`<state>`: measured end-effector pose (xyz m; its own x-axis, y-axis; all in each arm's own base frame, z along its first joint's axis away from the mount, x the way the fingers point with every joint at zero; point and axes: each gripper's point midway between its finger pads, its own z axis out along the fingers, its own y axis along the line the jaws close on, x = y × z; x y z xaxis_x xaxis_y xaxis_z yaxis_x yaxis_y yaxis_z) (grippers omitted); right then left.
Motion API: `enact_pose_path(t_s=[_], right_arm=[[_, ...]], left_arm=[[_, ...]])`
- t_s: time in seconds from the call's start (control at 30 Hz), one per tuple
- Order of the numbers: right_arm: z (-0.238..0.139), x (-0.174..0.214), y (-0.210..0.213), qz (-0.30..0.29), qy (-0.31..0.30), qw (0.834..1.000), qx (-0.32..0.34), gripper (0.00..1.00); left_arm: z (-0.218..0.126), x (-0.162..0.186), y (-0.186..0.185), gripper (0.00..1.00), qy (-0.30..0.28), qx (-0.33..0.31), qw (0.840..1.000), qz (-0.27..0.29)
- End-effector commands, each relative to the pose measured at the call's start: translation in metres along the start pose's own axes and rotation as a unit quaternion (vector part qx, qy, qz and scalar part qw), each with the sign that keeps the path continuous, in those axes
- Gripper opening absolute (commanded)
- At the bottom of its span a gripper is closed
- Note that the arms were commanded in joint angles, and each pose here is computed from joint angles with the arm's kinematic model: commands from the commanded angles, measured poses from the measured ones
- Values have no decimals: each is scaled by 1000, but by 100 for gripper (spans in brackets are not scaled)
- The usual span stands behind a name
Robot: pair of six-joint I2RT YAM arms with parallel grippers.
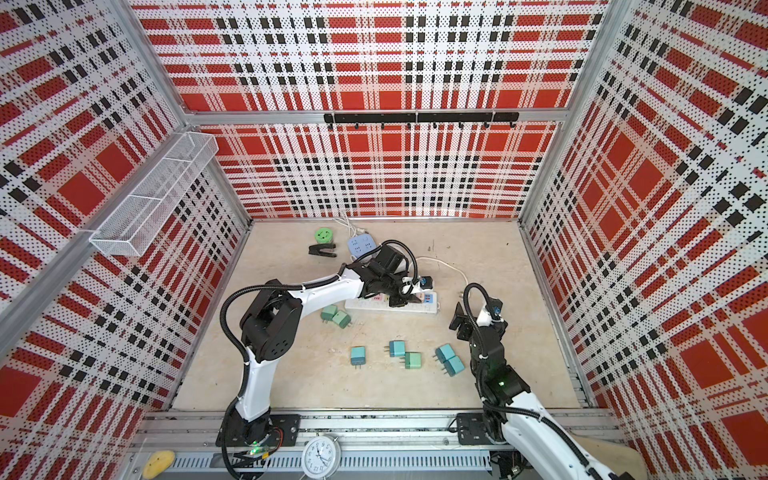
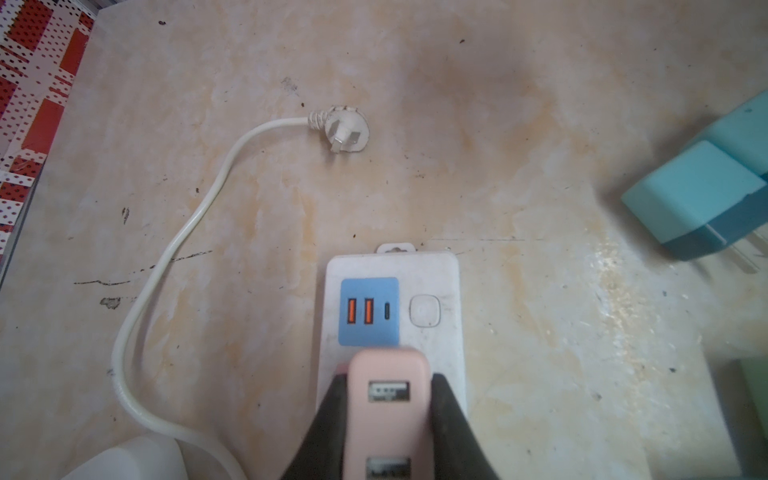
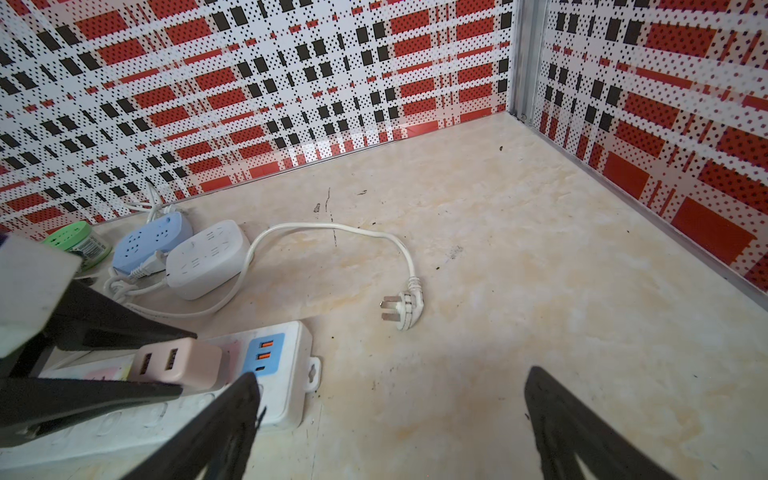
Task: Insert the plug
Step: 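Carry the pink charger over the power strip while the right gripper withdraws, then lower the pink charger with the left gripper into the socket beside the blue USB panel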
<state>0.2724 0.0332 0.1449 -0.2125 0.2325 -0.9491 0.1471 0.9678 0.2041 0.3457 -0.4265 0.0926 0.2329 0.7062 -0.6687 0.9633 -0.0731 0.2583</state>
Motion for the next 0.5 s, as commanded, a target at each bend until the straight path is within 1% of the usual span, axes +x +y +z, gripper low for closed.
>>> enact_pose_path(t_s=[0.0, 0.47], right_arm=[[-1, -19, 7, 21, -25, 999, -12, 100], [0, -18, 7, 20, -23, 999, -12, 100]], left_arm=[[3, 4, 2, 0, 2, 5, 1000, -3], [-11, 6, 5, 0, 14, -17, 1000, 3]])
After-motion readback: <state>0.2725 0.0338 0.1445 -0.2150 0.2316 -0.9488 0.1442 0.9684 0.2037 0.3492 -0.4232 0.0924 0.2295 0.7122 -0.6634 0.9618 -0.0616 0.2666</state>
